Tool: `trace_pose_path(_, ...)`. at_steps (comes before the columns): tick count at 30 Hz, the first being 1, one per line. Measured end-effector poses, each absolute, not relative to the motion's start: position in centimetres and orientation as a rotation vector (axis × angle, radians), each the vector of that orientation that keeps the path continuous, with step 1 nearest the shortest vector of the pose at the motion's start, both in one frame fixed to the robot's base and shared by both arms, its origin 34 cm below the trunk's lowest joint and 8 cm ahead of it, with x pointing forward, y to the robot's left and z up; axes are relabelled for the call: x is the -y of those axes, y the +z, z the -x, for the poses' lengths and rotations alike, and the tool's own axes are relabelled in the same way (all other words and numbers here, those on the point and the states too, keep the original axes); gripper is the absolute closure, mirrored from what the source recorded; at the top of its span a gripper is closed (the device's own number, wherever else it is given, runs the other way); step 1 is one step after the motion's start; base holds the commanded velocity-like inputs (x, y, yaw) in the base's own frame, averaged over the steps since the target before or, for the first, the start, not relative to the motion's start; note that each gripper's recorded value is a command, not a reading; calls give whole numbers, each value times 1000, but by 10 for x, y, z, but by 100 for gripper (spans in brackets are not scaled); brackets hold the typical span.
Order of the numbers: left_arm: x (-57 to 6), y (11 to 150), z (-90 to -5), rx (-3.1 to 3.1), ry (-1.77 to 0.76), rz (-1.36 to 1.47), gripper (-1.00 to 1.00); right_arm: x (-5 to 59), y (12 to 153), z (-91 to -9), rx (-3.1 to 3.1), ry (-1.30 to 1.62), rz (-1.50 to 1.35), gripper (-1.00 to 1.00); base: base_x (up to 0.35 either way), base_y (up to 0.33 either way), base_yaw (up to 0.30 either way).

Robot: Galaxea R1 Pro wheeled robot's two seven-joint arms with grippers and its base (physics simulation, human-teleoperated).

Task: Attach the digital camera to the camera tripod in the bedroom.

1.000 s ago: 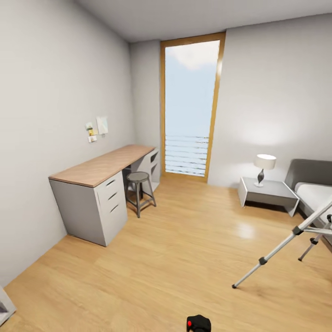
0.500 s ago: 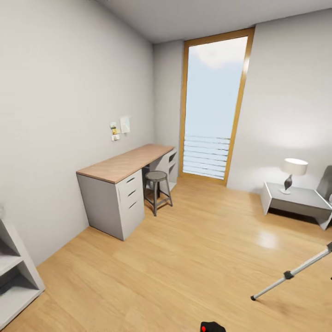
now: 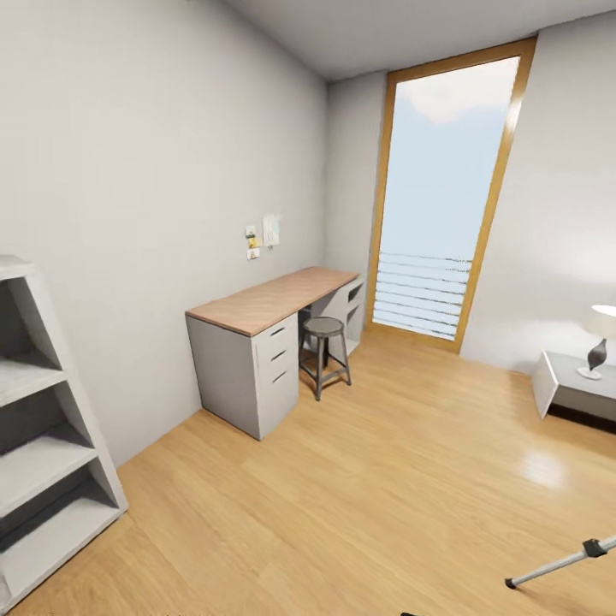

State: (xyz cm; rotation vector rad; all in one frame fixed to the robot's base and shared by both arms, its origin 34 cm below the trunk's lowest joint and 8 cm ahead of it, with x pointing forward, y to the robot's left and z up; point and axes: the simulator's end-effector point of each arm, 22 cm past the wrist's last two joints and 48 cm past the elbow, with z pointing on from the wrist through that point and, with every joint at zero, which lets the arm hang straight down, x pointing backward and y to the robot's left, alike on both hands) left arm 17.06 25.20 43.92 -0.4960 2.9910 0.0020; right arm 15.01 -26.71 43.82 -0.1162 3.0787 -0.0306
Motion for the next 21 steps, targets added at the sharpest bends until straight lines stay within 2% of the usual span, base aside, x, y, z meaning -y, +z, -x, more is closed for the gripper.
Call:
trace_pose_path(14, -252, 439, -169, -2994, 2, 498, -100, 268, 438, -150, -3078, -31, 117, -100, 286, 0, 274)
trace_pose_path(21, -252, 439, -169, -2994, 2, 497, -100, 269, 438, -150, -3078, -33, 114, -100, 321, 0, 76)
